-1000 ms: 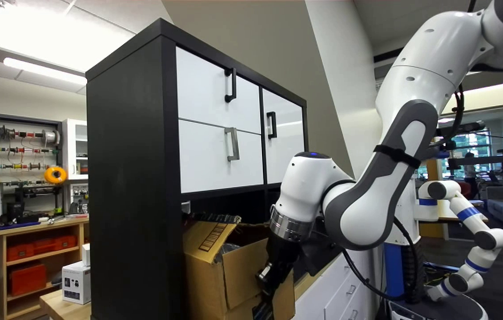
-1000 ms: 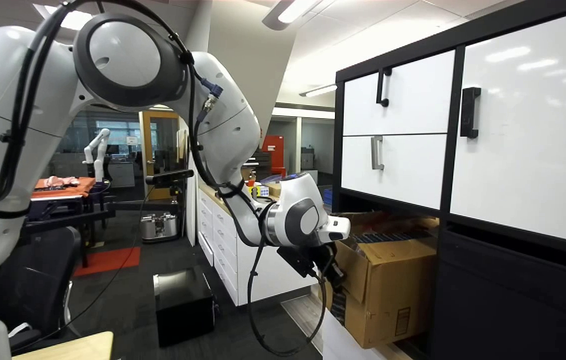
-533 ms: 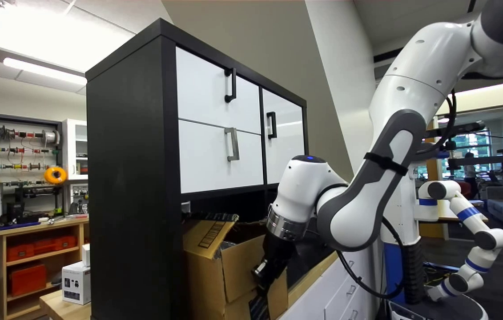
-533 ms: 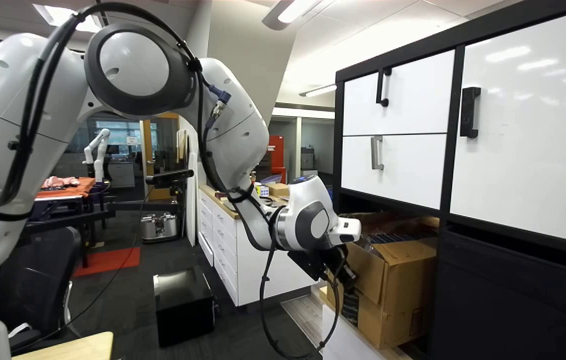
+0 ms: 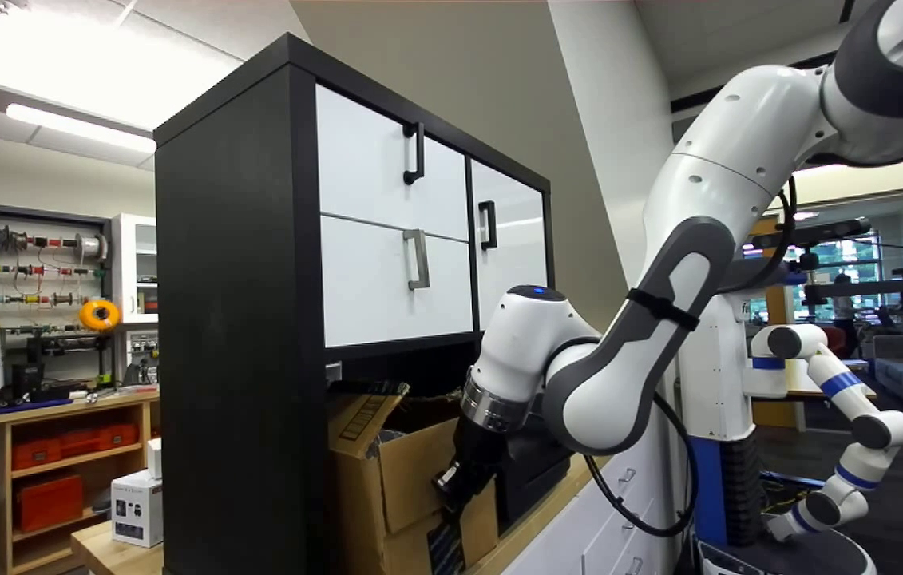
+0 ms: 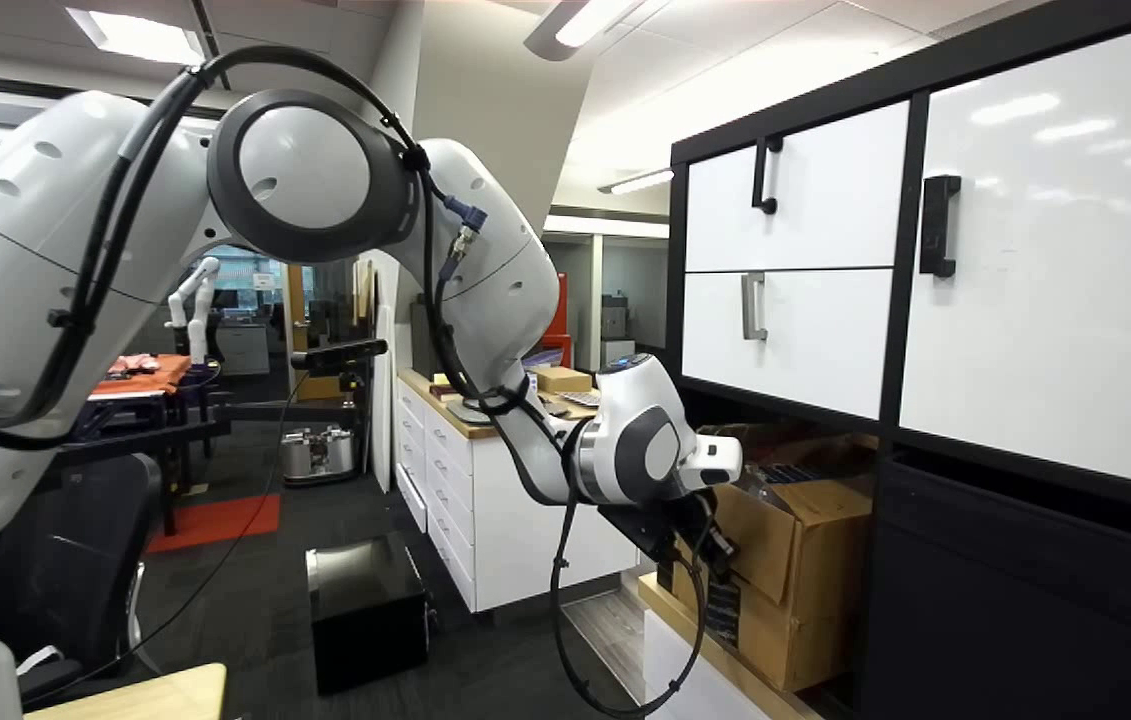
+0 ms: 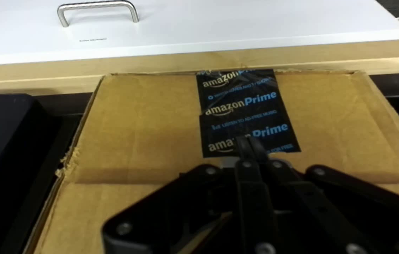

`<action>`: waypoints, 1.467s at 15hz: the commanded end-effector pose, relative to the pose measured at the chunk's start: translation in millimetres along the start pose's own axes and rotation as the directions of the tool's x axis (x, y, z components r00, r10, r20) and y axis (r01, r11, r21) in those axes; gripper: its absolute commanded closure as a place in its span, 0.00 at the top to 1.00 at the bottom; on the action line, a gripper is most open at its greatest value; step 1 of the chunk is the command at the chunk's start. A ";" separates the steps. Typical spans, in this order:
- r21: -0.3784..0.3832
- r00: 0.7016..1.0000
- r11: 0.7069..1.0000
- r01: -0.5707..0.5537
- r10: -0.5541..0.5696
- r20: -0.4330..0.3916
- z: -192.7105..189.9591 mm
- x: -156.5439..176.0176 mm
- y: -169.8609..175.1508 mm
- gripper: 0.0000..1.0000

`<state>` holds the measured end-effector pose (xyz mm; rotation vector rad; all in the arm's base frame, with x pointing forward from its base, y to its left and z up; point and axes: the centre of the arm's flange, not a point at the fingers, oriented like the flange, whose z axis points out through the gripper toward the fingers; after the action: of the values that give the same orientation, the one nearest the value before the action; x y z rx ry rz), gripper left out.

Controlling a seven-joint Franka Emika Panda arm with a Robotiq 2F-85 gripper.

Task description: Push in the brown box

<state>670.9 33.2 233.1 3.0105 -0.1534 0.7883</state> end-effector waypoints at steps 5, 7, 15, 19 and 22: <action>0.021 0.998 0.999 -0.028 0.030 -0.058 -26.2 16.8 14.9 0.00; 0.024 0.998 1.000 -0.019 0.020 -0.067 -39.8 14.7 17.0 0.00; -0.025 0.990 1.000 0.015 -0.012 0.142 -124.0 -19.4 15.3 0.58; -0.066 0.961 0.998 0.008 0.010 0.277 -168.8 -33.4 18.5 0.84; -0.097 0.929 0.995 0.012 0.025 0.370 -196.4 -44.1 23.8 0.99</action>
<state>570.3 23.7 355.7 3.0443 -0.1674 0.3095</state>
